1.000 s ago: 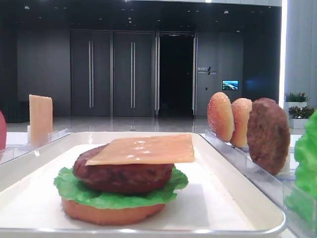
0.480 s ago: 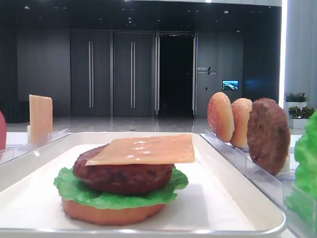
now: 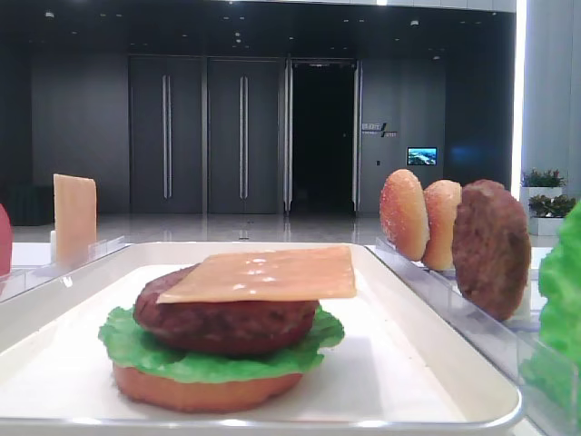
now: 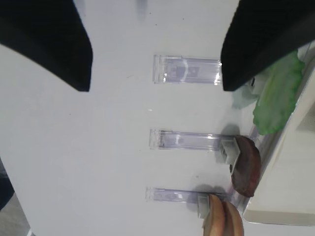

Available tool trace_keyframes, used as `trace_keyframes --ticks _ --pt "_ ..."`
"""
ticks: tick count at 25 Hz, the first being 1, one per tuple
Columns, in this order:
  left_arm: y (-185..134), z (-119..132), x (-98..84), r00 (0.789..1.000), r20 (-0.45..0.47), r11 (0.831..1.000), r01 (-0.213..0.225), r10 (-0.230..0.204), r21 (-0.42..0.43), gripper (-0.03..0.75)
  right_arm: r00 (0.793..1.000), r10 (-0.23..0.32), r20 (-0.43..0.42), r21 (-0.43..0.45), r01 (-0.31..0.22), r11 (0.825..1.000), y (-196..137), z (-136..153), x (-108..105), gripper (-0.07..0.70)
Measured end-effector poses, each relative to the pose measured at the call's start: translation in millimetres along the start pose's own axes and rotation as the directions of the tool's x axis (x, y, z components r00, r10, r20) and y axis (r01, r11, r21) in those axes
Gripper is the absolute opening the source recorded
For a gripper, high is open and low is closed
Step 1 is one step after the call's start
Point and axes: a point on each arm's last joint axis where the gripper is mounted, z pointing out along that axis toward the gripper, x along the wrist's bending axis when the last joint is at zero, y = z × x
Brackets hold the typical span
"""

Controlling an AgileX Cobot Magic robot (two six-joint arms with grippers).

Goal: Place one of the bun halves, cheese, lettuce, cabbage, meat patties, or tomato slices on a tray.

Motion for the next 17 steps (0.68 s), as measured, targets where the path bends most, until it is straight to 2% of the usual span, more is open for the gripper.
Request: trace_keyframes --ticks 13,15,17 --pt "0.2 0.0 -1.5 1.0 0.016 1.0 0.003 -0.003 -0.002 0.459 1.0 0.0 0.0 0.0 0.0 1.0 0.0 0.0 0.0 0.542" --pt "0.2 0.0 -1.9 1.0 0.021 1.0 0.003 -0.003 -0.002 0.503 1.0 0.0 0.0 0.0 0.0 1.0 0.0 0.0 0.0 0.542" --pt "0.3 0.0 -2.2 1.0 0.024 1.0 0.004 -0.004 -0.003 0.603 1.0 0.0 0.0 0.0 0.0 1.0 0.0 0.0 0.0 0.542"
